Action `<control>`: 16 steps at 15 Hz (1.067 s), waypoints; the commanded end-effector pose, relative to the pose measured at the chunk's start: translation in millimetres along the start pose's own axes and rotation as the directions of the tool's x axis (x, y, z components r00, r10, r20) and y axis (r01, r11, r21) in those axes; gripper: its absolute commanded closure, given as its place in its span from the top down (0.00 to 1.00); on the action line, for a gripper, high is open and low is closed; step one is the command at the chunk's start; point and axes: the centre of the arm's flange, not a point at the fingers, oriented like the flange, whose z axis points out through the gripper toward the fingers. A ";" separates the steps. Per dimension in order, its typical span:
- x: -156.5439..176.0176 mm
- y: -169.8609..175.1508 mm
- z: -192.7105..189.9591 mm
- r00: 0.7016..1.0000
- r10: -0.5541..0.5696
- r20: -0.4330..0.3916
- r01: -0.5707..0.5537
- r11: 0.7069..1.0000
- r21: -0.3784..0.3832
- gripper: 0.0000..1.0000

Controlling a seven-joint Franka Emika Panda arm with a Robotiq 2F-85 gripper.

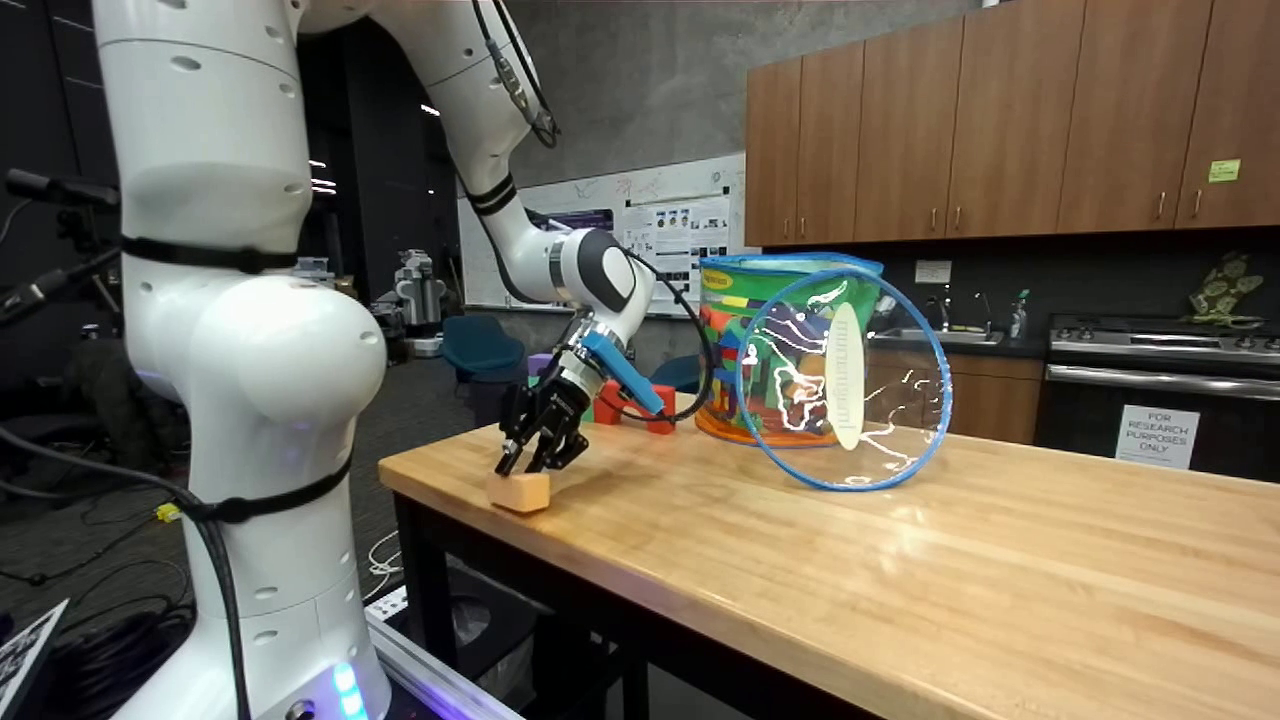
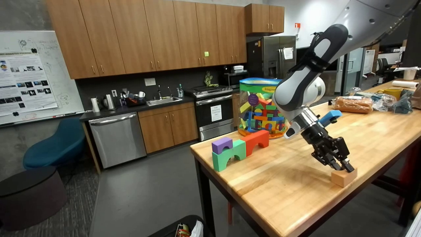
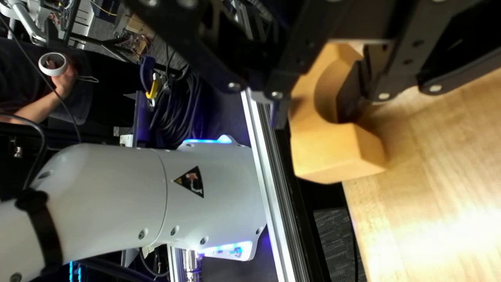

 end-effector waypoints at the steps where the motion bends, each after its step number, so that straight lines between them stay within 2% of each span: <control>1: -1.6 5.7 -11.5 1.000 0.006 -0.018 -0.007 1.000 -0.014 0.69; 6: -2.3 6.0 -27.0 1.000 0.007 -0.030 -0.008 0.999 -0.051 1.00; 8: -1.5 -5.3 -36.3 0.998 -0.006 -0.063 0.000 0.994 -0.110 1.00; 11: 1.0 -30.2 -58.6 0.987 -0.045 -0.156 0.012 0.978 -0.210 1.00; 12: 0.3 -40.1 -66.1 0.982 -0.053 -0.182 0.008 0.971 -0.240 0.93; 13: -2.2 -51.8 -71.7 0.978 -0.058 -0.198 0.004 0.964 -0.266 0.74; 16: -12.0 -78.4 -78.3 0.978 -0.047 -0.202 -0.028 0.935 -0.354 0.52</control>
